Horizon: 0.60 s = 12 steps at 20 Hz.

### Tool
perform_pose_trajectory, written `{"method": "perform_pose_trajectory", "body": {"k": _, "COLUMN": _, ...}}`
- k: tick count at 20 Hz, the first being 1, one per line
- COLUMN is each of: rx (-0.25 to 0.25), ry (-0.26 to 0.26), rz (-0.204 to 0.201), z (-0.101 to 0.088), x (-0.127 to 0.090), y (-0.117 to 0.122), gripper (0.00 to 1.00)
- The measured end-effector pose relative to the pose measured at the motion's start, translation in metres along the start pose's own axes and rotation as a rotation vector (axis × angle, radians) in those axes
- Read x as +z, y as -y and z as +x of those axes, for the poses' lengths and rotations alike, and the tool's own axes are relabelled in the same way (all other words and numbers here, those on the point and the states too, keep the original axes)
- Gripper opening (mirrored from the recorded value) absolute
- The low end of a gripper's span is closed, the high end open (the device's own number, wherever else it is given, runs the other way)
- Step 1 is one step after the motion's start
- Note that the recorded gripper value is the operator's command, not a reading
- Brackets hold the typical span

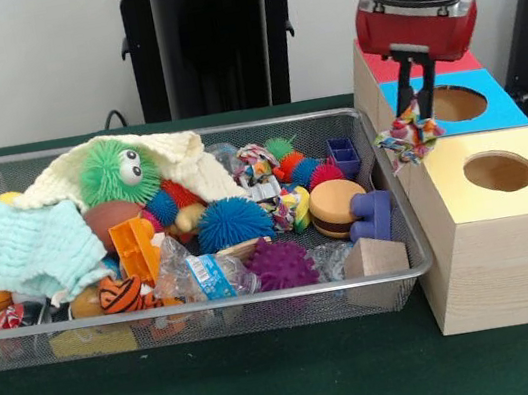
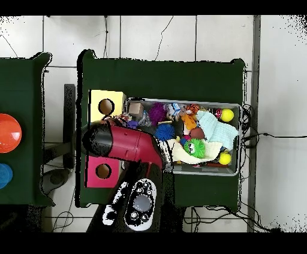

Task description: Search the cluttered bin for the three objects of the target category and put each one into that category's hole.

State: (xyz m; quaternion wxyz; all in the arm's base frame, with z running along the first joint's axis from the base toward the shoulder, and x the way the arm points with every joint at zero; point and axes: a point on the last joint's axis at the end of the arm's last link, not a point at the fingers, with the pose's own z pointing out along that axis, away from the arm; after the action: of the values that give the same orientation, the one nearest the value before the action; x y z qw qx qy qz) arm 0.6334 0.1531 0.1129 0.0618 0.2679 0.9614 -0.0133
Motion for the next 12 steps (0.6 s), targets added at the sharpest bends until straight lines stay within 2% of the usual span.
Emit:
{"method": "perform_pose_trajectory", "body": {"k": 7, "rx": 0.03, "ry": -0.014, "rz": -0.029, "z": 0.0, "x": -0.001, "y": -0.011, "gripper": 0.0}}
{"method": "perform_pose_trajectory", "body": {"k": 12, "rx": 0.046, "ry": -0.001, "rz": -0.046, "z": -0.001, "x": 0.001, "y": -0.017, "gripper": 0.0}}
